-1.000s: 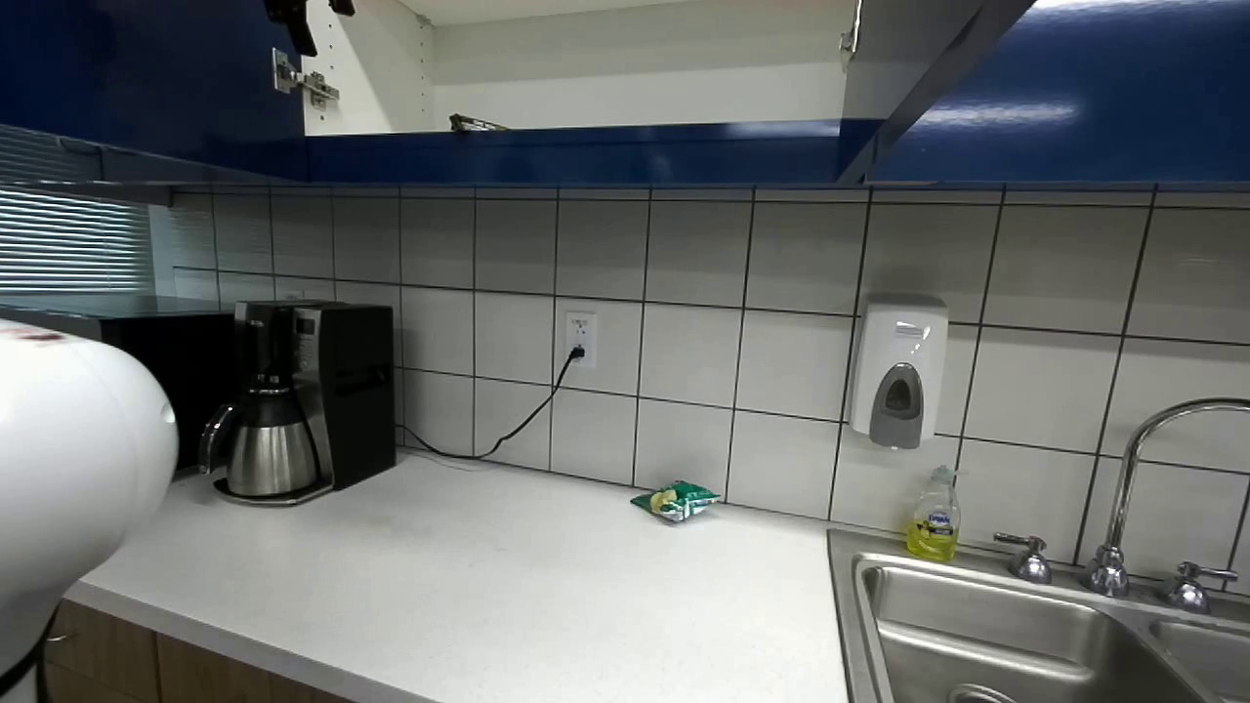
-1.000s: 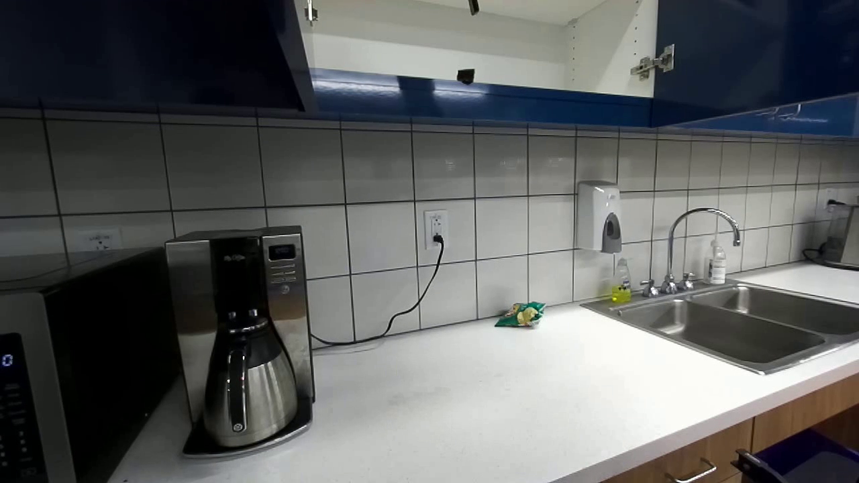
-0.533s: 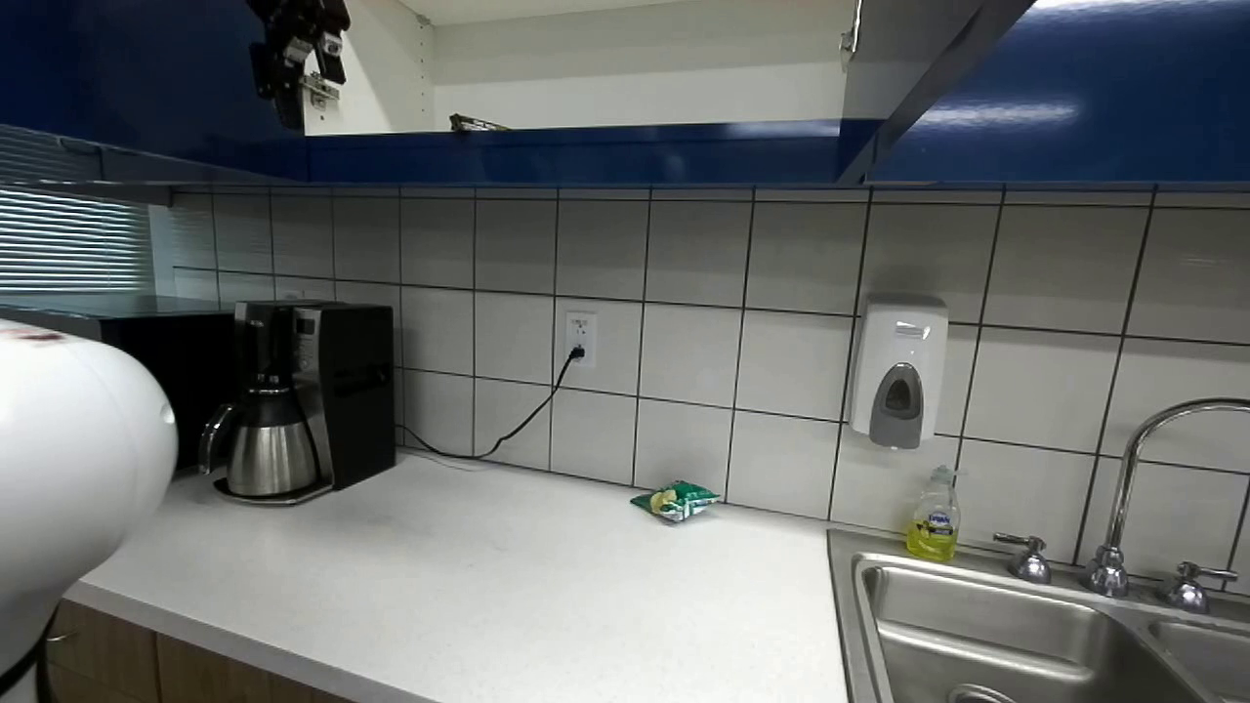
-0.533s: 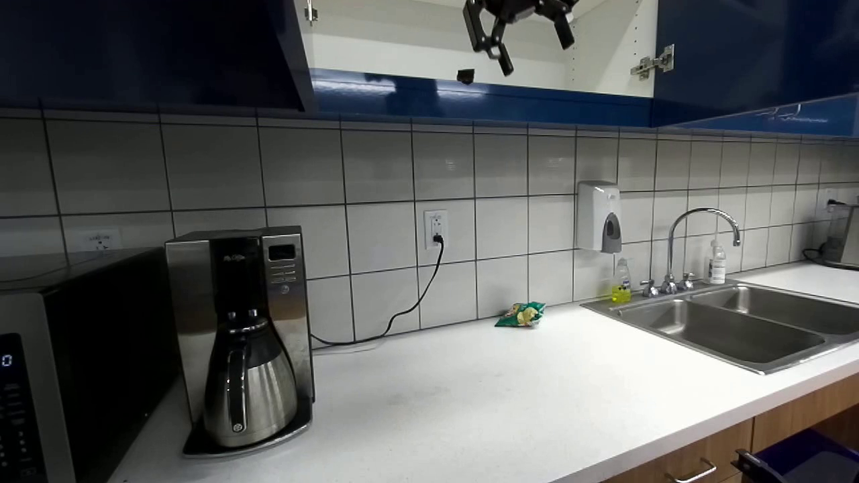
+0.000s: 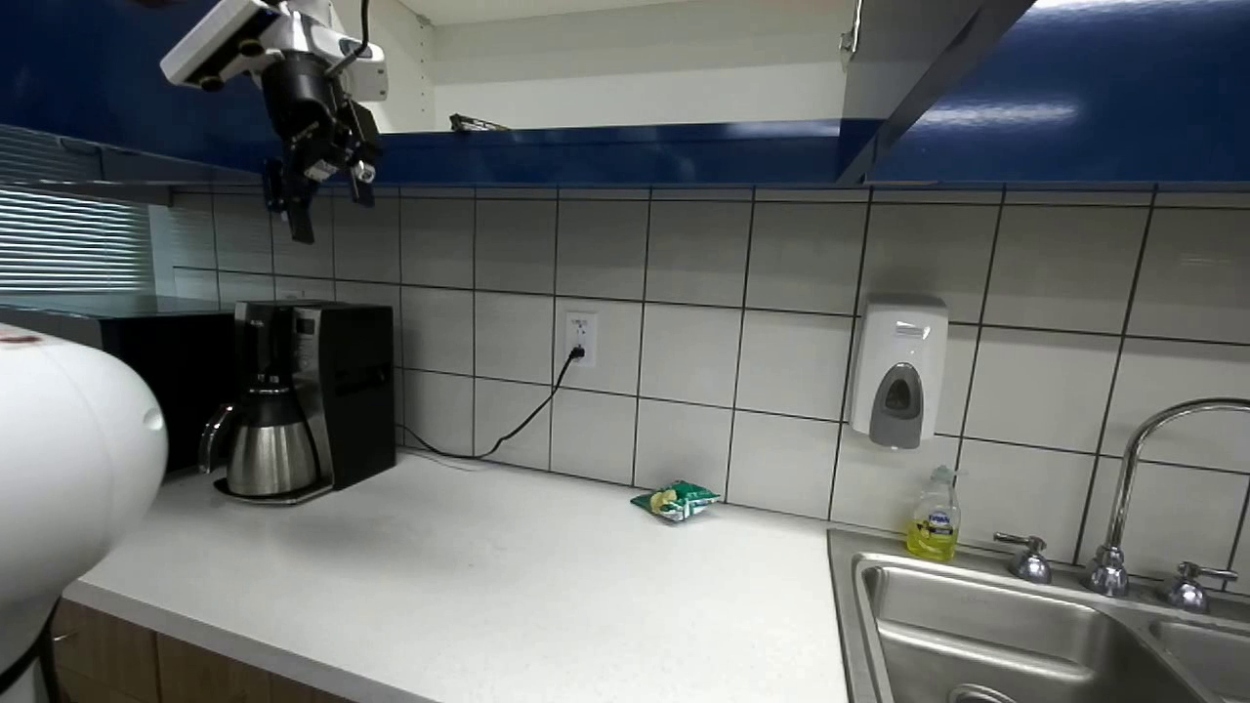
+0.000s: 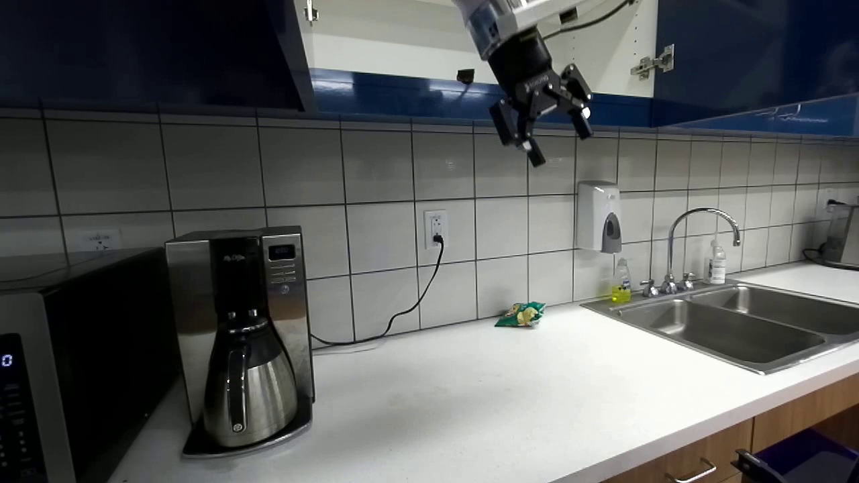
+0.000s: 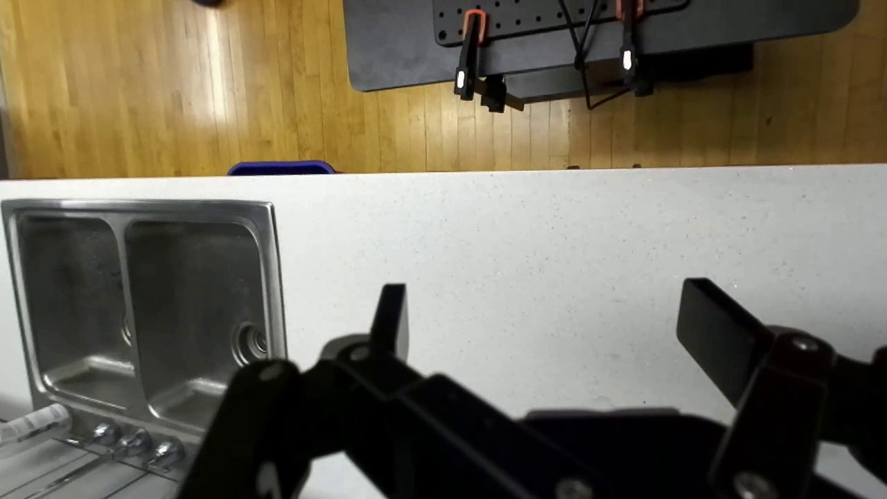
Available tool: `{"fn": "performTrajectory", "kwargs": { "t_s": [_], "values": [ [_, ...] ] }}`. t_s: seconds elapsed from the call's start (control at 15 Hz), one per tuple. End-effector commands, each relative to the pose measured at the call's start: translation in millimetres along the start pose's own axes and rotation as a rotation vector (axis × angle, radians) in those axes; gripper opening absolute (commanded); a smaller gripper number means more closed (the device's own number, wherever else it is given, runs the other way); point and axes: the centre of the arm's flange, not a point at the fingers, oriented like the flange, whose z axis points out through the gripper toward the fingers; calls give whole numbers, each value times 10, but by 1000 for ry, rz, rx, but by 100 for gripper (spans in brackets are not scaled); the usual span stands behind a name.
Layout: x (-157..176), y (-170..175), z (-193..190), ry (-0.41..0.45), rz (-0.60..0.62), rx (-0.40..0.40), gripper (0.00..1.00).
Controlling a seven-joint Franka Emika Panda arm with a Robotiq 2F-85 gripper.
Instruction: Shift the snickers bar to the open cupboard
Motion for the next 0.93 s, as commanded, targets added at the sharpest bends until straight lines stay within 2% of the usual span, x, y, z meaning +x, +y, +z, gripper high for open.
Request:
{"fn": "performTrajectory", "kwargs": {
  "t_s": [0.0, 0.13, 0.33, 0.53, 0.87],
  "values": [
    [-47, 53, 561, 31, -138, 10, 100],
    [2, 25, 779, 49, -193, 25, 100],
    [79, 5, 1038, 86, -211, 49, 100],
    [164, 15, 1251, 117, -192, 80, 100],
    [312, 75, 1573, 126, -97, 182, 100]
  ]
}}
